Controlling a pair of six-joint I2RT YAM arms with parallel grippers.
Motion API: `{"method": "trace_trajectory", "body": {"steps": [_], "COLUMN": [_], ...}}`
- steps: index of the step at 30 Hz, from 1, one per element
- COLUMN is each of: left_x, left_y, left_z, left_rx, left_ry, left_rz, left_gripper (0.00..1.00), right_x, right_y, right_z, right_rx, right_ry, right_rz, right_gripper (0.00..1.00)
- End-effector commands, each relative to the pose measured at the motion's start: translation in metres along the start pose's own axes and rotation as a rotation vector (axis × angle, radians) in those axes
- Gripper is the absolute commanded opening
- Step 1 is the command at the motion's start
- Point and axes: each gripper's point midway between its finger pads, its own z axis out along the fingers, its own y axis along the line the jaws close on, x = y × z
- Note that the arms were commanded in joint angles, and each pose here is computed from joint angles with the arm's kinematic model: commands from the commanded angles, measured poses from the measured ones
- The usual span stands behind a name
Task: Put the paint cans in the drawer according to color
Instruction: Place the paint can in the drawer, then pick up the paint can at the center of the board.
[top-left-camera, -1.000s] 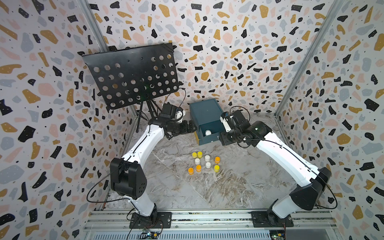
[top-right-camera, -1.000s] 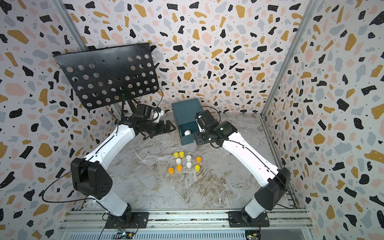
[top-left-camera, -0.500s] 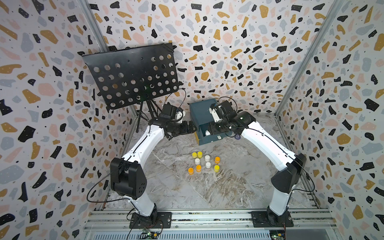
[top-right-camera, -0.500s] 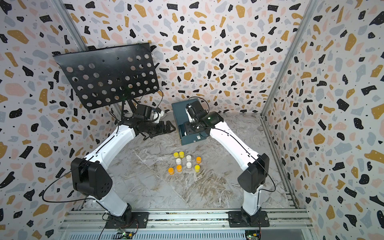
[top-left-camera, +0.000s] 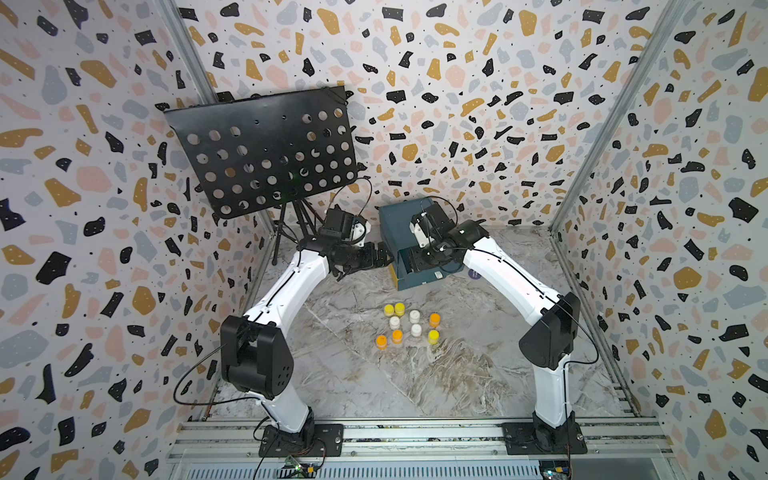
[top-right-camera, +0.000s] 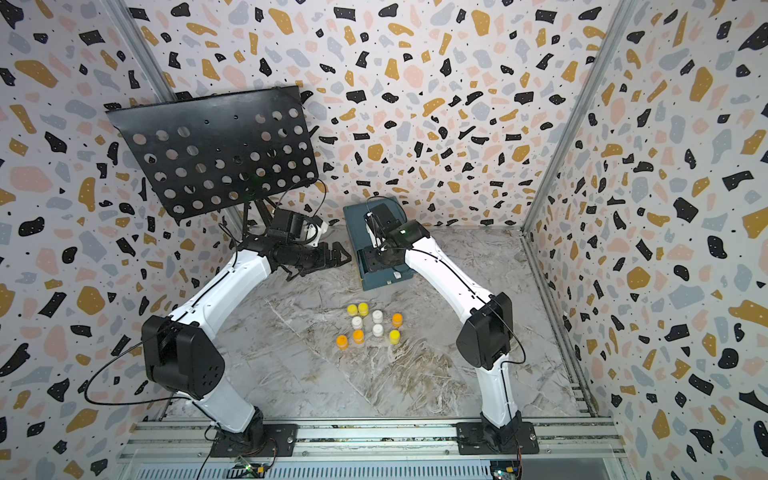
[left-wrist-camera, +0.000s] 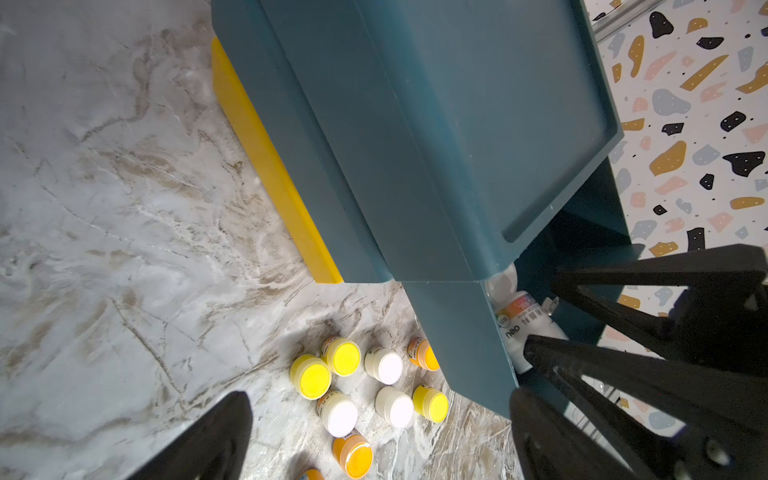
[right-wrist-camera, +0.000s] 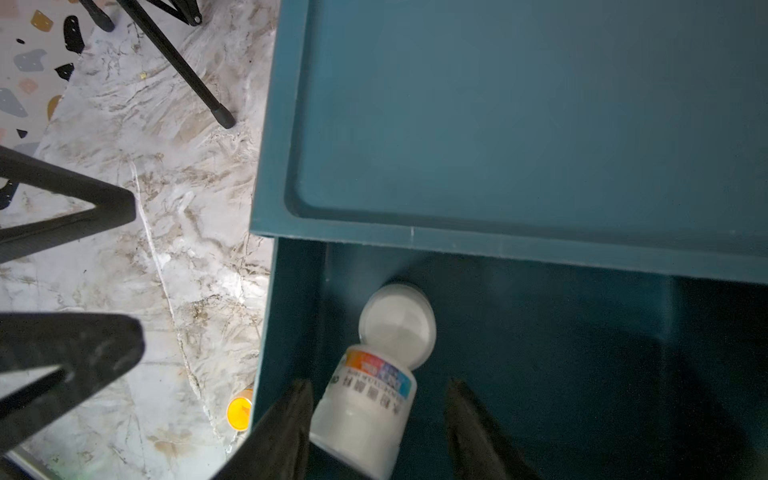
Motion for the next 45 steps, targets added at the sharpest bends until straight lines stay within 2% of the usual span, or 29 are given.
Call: {"method": "trace_trajectory", "body": {"steps": [1,7,10,13,19,25,30,34,45], "left_x": [-0.006,-0.005,-0.005,-0.005,-0.006,-0.005,-0.004,-0.003,-0.002], "left_y": [-0.005,-0.004,-0.004,-0.004,-0.005,-0.006,-0.005,-0.003,-0.002], "left_z": [-0.012,-0.011,-0.011,-0.011,-0.012,-0.01,-0.009,-0.007,-0.005], "left_rx": [0.008,0.008,0.007,0.007,0.013,0.022,0.018,0.014,0.012], "left_ry": [-0.041,-0.038,-0.037,-0.037,-0.038,-0.032,-0.029,-0.022,-0.017], "left_rz": [0.035,0.033,0.033,0.031,0.037,0.039,0.039,0.036,0.034], "left_gripper": [1.0,1.0,1.0,1.0,1.0,1.0,1.0,1.0,1.0], "right_x": [-0.008,-0.009,-0.01,-0.016,-0.024,0.011,0.057,0.088,0.141], "right_y": [-0.002,-0.001,-0.006,-0.001,0.013,0.013,0.016,0.017,0.031], "right_z": [-0.011,-0.002,-0.01,-0.032,-0.098,-0.121,-0.107,-0.078,0.006], "right_rx": [0.004,-0.008,0.019,-0.013,-0.123,-0.18,-0.207,-0.203,-0.136], "right_ry": [-0.021,-0.008,-0.027,-0.084,-0.298,-0.336,-0.297,-0.252,-0.06], "right_rz": [0.004,0.007,0.015,0.008,-0.018,-0.026,-0.043,-0.037,-0.045], "right_gripper": [0.55,0.55,0.54,0.53,0.56,0.57,0.58,0.59,0.61]}}
